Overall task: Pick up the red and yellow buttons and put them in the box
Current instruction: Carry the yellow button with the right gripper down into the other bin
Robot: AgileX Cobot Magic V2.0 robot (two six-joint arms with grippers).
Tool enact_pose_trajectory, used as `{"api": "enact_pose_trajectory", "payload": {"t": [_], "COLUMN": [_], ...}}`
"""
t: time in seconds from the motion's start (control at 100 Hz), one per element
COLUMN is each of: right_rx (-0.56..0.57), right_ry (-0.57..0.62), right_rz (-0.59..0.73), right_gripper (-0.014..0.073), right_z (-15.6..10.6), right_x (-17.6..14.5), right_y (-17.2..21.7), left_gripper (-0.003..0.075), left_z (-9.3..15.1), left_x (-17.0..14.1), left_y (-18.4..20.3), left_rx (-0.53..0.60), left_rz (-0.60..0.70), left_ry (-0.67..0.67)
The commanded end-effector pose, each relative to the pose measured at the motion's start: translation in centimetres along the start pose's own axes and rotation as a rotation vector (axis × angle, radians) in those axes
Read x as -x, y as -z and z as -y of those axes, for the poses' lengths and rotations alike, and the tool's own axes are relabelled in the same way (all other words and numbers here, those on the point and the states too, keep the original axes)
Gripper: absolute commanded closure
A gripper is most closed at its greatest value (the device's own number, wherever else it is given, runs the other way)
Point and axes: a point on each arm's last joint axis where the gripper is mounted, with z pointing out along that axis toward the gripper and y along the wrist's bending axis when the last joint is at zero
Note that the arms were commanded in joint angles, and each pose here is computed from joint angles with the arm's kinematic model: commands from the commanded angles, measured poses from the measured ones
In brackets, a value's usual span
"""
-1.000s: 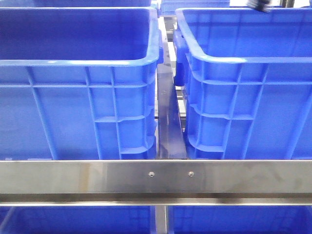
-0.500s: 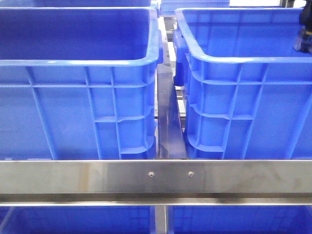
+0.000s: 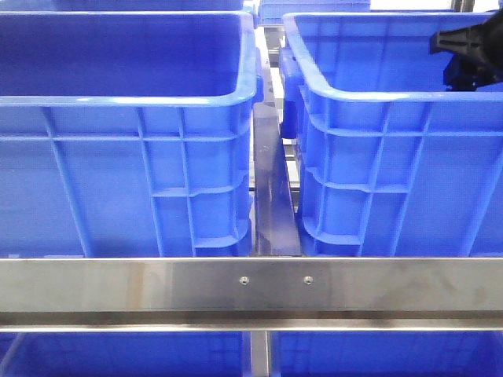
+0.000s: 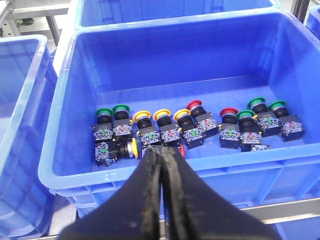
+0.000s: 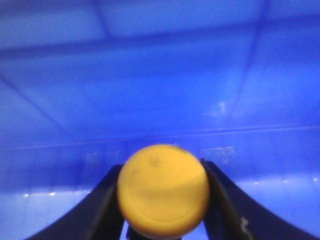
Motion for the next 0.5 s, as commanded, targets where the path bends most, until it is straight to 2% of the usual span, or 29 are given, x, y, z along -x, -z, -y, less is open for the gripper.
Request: {"api": "enact_pose_trajectory", "payload": {"t": [0.0, 0.49], "right_rx": [0.049, 0.047], "right_ry": [0.019, 0.066], "right_rz": [0.087, 0.053], "right_gripper": [0.0433, 0.0433], "right_z": [-0.6, -0.6], "right_x": [2.6, 1.7], "right_y": [1.2, -0.7], "left_gripper": [0.0739, 0.0739], "left_z": [0.1, 0.1], "left_x": [1.4, 1.4], "left_y": [0.3, 0.3], "left_rx": [-0.008, -0.009], "left_rz": [0.096, 0.096], "left_ry": [0.009, 0.010]}}
